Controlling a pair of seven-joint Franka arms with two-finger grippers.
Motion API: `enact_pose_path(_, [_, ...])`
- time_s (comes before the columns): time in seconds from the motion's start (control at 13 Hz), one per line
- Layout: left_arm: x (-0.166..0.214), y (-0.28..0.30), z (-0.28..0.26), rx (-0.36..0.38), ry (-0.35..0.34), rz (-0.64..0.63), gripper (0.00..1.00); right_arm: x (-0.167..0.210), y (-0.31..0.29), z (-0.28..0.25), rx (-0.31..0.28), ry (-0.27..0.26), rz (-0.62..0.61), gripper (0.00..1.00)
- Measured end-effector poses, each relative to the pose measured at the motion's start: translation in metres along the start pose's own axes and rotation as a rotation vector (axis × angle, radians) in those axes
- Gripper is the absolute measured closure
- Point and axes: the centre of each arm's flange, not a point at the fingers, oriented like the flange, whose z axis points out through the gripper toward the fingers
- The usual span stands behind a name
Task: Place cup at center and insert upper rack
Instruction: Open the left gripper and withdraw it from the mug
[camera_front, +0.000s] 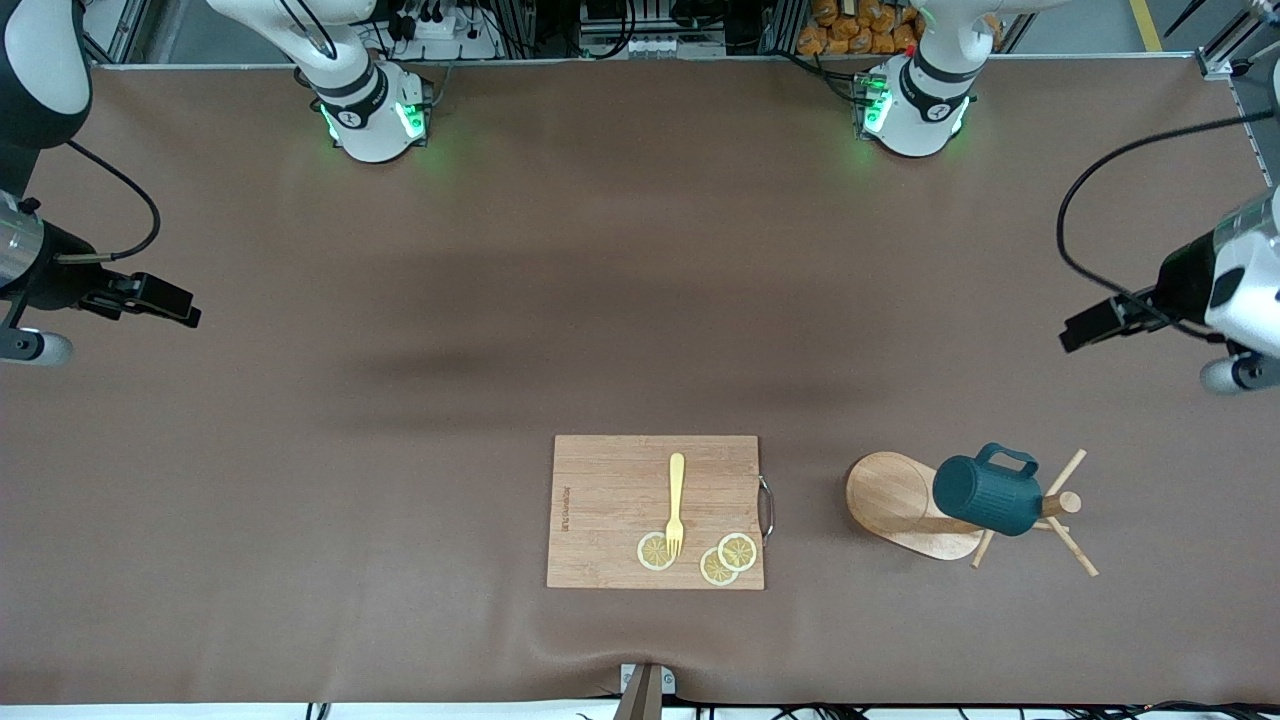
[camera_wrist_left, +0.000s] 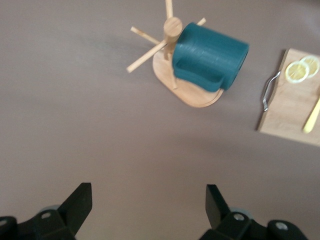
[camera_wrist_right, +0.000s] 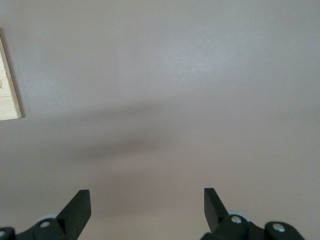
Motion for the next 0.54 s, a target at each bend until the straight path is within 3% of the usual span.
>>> enact_pose_path(0.15, [-0.017, -0.014, -0.019, 0.051, 0.01, 0.068, 0.0, 0.0, 0.0, 0.0, 0.0, -0.002, 0.007, 0.0])
enact_pose_path(0.54, [-0.034, -0.023, -0.033, 0.064, 0.007, 0.114, 0.0, -0.002, 0.001, 0.002, -0.003, -0.022, 0.03, 0.0])
